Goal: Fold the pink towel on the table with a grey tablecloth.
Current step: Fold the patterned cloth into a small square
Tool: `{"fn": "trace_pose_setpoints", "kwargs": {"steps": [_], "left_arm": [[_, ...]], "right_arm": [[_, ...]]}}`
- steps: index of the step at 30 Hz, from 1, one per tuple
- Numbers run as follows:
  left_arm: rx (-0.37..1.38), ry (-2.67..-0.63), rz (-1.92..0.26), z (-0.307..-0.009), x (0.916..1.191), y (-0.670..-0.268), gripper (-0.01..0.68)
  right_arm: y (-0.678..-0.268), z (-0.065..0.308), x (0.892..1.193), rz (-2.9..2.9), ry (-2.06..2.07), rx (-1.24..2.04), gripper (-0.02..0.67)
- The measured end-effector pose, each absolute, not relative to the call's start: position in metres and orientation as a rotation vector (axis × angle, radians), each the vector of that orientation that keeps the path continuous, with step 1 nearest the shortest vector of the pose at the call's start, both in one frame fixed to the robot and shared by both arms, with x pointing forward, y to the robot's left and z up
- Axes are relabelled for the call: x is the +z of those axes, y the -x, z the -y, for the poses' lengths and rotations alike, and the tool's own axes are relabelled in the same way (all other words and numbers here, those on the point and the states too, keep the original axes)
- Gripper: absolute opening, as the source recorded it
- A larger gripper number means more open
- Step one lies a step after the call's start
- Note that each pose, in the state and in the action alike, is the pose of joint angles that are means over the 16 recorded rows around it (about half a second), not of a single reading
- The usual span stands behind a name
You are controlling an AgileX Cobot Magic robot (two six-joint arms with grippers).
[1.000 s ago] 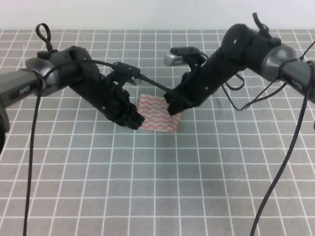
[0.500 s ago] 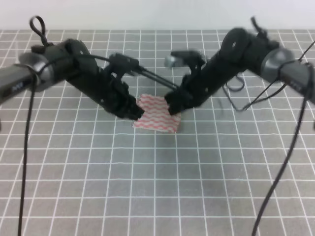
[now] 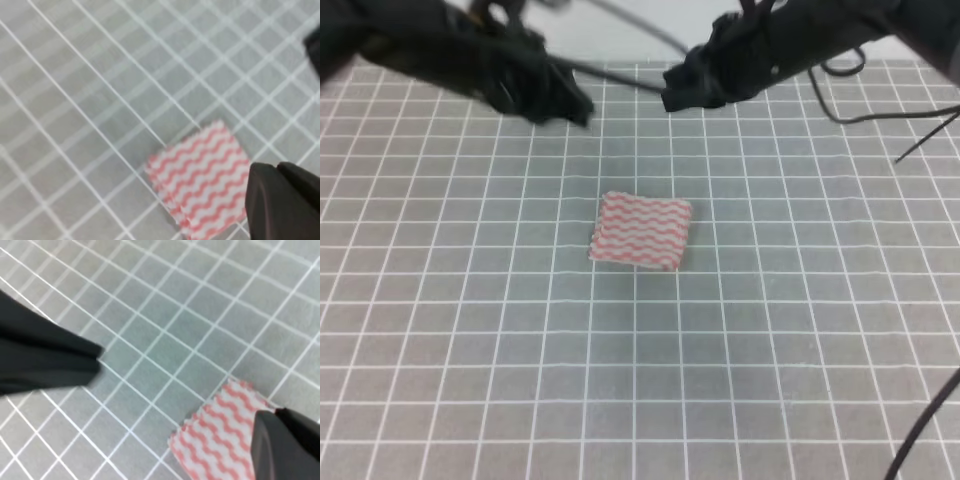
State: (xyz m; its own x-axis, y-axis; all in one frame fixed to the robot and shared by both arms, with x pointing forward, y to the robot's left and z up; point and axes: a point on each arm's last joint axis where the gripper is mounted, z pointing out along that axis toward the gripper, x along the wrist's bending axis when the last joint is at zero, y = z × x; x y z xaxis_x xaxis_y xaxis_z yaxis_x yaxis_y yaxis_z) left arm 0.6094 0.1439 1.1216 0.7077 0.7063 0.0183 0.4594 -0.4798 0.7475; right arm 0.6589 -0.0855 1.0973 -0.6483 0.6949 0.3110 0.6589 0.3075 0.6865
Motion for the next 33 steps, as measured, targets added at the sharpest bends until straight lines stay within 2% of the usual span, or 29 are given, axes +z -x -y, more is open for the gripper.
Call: {"fn": "trace_pose_setpoints", "kwargs": {"steps": [7, 13, 20, 33], "left_arm": [[0.591, -2.043, -0.910, -0.168, 1.186, -0.560, 0.000], [0.676, -1.954, -0.948, -0.190, 1.206, -0.511, 0.000], [0.732, -1.834, -0.970, -0.214, 1.196, -0.450, 0.000], [0.815, -1.691, -0.997, -0.253, 1.145, -0.352, 0.000]], "right_arm": [[-0.627, 0.102, 1.140, -2.345, -1.236, 1.390, -0.017], [-0.587, 0.122, 1.167, -2.159, -1.196, 1.501, -0.016], [-0.534, 0.148, 1.186, -1.939, -1.134, 1.635, -0.016], [-0.463, 0.179, 1.191, -1.742, -1.023, 1.782, -0.016]]}}
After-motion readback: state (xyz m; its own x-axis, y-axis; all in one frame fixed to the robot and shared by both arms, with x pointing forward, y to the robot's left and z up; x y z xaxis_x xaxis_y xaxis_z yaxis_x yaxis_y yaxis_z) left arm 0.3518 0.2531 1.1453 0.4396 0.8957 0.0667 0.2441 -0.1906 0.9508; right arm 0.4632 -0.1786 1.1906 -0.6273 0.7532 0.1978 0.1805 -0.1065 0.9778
